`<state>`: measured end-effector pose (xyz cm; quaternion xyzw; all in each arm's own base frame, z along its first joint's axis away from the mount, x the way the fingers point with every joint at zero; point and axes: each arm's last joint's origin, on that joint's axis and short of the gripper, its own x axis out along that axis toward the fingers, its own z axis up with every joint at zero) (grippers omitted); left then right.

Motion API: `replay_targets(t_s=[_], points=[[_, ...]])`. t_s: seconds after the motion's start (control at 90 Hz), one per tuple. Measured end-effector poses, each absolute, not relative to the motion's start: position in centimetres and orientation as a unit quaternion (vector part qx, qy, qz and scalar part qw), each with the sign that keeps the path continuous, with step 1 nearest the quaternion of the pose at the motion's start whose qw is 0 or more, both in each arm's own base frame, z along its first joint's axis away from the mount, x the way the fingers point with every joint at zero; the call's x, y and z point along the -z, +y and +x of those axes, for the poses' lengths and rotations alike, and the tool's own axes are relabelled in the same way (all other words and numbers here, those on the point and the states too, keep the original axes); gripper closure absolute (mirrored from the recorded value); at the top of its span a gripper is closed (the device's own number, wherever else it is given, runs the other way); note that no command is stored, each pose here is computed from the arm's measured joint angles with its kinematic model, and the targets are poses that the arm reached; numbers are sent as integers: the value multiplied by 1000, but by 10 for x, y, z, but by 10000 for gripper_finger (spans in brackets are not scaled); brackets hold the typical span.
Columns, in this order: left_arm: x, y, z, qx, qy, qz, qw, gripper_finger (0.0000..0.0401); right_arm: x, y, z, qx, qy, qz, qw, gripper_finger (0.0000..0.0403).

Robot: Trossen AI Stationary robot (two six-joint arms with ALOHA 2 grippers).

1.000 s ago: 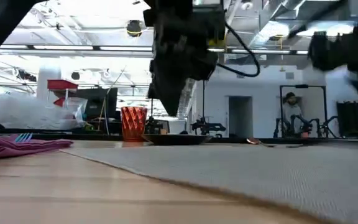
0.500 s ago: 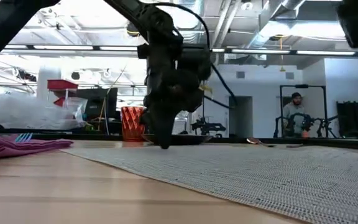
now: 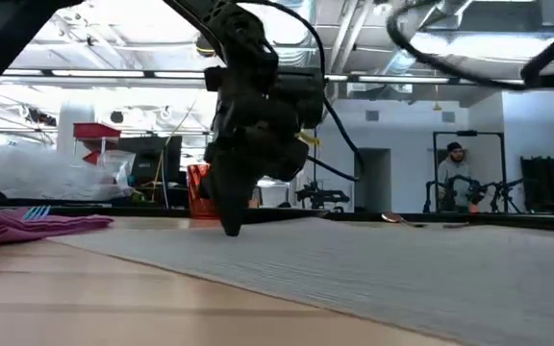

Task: Set table place
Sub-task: Prepare the gray placemat

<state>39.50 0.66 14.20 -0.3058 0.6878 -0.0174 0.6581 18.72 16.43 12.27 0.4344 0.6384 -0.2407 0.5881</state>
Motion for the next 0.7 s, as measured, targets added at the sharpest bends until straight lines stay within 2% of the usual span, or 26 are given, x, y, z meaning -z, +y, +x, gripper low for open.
replay_targets(t_s=[0.367,0.589,0.7], points=[[-143,-52,394,96,702,-299,640,401,-123,101,192,294,636,397,593,403],[-145,-55,393,94,702,-294,642,401,-123,88,200,279,633,394,606,403],[-162,-43,388,78,694,-247,671,401,-123,99,196,276,632,385,614,403]])
